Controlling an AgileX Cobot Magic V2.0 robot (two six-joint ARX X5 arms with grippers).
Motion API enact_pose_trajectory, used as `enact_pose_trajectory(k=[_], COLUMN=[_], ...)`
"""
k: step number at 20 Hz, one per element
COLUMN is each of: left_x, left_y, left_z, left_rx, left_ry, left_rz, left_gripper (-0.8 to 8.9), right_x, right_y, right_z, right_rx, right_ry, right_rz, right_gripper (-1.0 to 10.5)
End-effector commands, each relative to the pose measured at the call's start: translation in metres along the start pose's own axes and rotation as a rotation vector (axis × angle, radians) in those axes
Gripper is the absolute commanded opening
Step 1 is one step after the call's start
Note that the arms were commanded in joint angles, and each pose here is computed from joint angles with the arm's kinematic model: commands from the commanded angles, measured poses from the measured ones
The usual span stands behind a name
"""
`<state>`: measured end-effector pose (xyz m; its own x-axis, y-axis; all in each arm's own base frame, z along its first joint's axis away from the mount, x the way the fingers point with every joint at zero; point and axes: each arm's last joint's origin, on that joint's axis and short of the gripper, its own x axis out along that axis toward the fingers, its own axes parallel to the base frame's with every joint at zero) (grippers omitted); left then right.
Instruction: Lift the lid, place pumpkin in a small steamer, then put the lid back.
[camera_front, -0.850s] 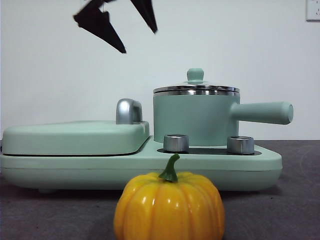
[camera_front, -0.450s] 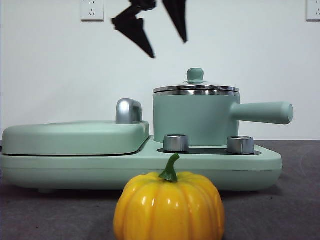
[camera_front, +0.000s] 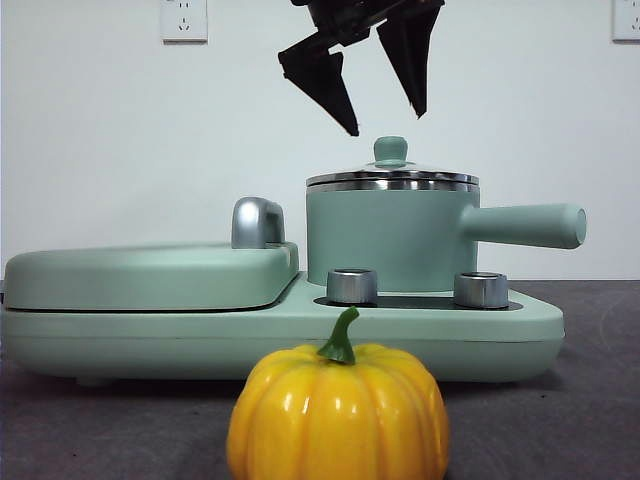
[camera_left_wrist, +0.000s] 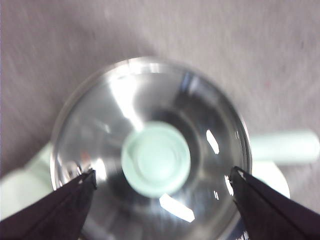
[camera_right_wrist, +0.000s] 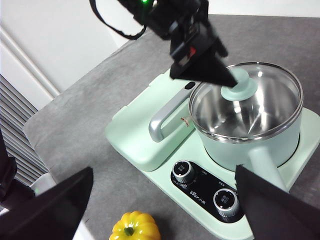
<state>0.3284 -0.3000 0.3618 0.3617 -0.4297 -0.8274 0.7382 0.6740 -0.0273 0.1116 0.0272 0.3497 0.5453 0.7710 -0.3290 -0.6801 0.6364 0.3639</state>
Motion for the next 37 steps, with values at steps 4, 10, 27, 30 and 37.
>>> enact_pose_trajectory(k=[4, 10, 27, 30, 37], left_x=[0.020, 0.032, 0.042, 0.045, 0.045], left_y=[-0.003, -0.003, -0.002, -0.002, -0.002], left_z=[0.002, 0.003, 0.002, 0.002, 0.001], left_rx=[0.021, 0.030, 0.036, 0.036, 0.036], left_ry=[0.026, 0.034, 0.042, 0.043, 0.054], left_rz=[-0.002, -0.003, -0.004, -0.004, -0.006], left_gripper=[4.33, 3.62, 2.20, 2.11, 0.47], right_x=[-0.001, -0.001, -0.001, -0.001, -0.001], right_y=[0.002, 0.002, 0.002, 0.002, 0.002], right_z=[0.003, 0.002, 0.002, 0.002, 0.002], right_rx=[-0.008, -0.008, -0.007, -0.005, -0.003], right_ry=[0.001, 0.001, 0.002, 0.004, 0.006], right_rz=[0.003, 0.003, 0.003, 0.003, 0.003], right_gripper=[4.5, 4.5, 4.5, 4.5, 4.5])
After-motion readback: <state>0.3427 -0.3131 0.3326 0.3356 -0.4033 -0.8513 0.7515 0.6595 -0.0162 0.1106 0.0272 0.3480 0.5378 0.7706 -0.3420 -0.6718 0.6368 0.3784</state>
